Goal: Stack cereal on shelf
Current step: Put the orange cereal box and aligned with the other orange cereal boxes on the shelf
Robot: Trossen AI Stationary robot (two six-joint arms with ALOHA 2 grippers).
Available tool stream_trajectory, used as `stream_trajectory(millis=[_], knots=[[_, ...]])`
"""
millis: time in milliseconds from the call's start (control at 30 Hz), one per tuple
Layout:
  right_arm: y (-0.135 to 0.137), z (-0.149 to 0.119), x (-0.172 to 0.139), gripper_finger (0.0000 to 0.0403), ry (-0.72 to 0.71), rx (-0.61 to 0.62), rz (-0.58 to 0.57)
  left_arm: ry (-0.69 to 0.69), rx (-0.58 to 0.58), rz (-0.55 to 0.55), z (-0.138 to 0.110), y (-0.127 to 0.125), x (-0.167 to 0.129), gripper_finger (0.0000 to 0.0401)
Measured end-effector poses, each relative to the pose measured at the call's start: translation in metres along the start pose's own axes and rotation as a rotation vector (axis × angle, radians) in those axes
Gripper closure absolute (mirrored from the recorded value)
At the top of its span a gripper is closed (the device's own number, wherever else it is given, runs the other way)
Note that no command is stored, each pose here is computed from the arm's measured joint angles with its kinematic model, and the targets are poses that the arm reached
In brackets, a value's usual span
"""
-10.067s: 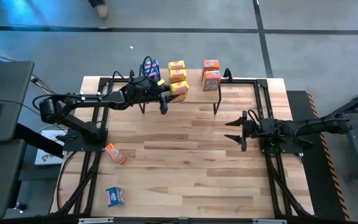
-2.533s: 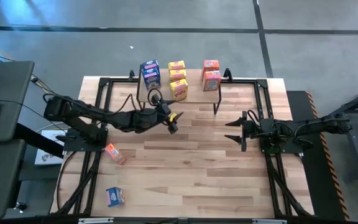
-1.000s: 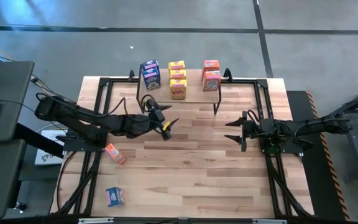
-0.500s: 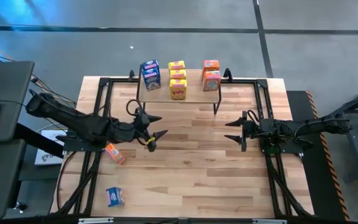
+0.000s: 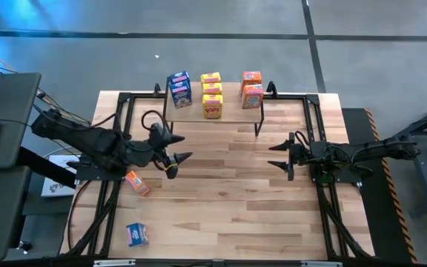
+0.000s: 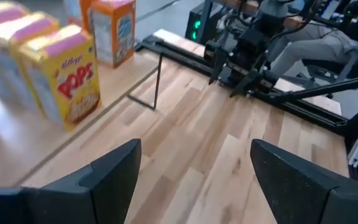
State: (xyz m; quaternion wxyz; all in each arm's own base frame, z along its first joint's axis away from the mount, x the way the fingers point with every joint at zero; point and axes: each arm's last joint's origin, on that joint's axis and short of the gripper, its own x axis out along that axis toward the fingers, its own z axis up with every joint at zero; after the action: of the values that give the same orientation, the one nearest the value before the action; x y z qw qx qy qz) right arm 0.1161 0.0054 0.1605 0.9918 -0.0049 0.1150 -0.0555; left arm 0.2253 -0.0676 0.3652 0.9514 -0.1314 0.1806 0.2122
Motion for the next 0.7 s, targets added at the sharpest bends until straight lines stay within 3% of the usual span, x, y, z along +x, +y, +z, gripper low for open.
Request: stream_trajectory(millis=[133, 333, 533, 700], knots=[[0.000, 0.000, 0.000, 0.0155, 0.000, 0.000, 0.000, 0.042, -0.099, 0.010, -0.002, 0.001, -0.003, 0.0107], [0.000, 0.000, 0.000, 0.0155, 0.000, 0.000, 0.000, 0.124, -0.236, -0.060, -0.005, -0.001, -0.004, 0.0107], [0.000, 0.000, 0.000, 0.0155, 0.000, 0.000, 0.000, 0.134, -0.256, -0.070, -0.004, -0.001, -0.005, 0.0107], [0.000, 0.000, 0.000, 0.0155, 0.000, 0.000, 0.000, 0.099, -0.293, -0.115, 0.013, -0.004, -0.014, 0.0107]])
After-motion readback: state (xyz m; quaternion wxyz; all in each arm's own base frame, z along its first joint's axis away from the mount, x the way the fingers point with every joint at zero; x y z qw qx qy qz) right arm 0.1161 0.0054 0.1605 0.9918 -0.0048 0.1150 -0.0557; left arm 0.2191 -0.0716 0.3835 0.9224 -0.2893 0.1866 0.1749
